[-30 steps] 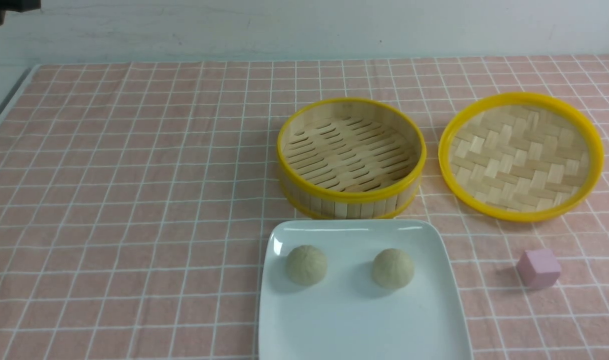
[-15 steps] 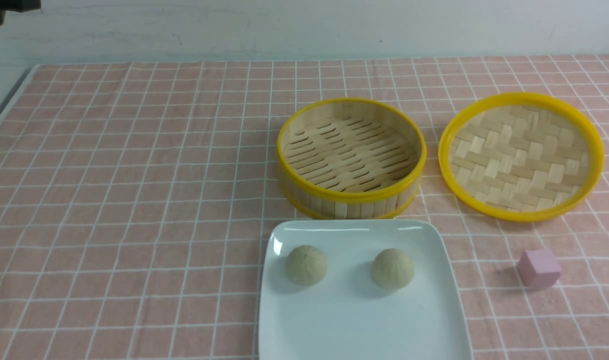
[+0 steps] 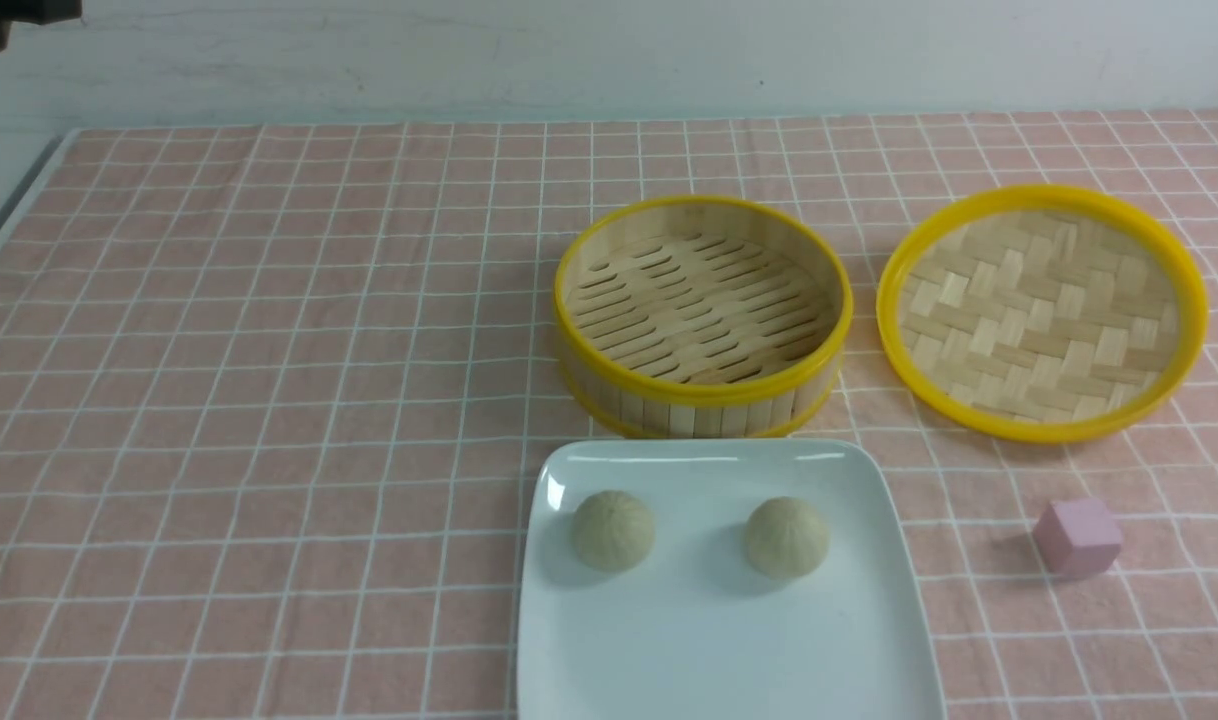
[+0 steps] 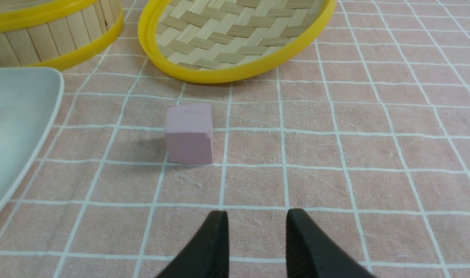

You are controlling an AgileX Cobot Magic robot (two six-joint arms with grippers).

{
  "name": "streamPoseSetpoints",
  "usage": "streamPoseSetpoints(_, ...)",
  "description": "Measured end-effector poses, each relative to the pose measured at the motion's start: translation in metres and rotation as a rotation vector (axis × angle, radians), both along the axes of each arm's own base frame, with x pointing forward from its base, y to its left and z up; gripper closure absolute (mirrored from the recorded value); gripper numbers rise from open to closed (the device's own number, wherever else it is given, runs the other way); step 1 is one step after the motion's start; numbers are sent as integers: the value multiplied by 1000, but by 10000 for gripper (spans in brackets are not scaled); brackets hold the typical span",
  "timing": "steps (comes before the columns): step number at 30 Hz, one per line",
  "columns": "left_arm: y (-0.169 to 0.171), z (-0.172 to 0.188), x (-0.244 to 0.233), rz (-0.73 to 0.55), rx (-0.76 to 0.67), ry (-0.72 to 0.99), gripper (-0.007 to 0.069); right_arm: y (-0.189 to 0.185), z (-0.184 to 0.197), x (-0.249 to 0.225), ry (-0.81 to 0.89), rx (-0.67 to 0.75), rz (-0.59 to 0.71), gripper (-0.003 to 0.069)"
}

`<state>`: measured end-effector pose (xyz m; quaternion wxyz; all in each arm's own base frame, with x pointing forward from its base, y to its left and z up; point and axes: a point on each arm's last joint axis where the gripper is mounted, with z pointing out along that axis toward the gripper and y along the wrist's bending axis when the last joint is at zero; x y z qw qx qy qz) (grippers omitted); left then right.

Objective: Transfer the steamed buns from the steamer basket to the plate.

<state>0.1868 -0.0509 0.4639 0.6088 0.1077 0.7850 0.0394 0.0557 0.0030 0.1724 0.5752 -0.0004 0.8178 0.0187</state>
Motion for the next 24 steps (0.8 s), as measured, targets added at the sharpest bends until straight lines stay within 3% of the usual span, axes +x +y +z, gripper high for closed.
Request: streamPoseSetpoints(24, -2, -1, 0, -16, -36, 12, 173, 0, 0, 0, 0, 0, 0, 422)
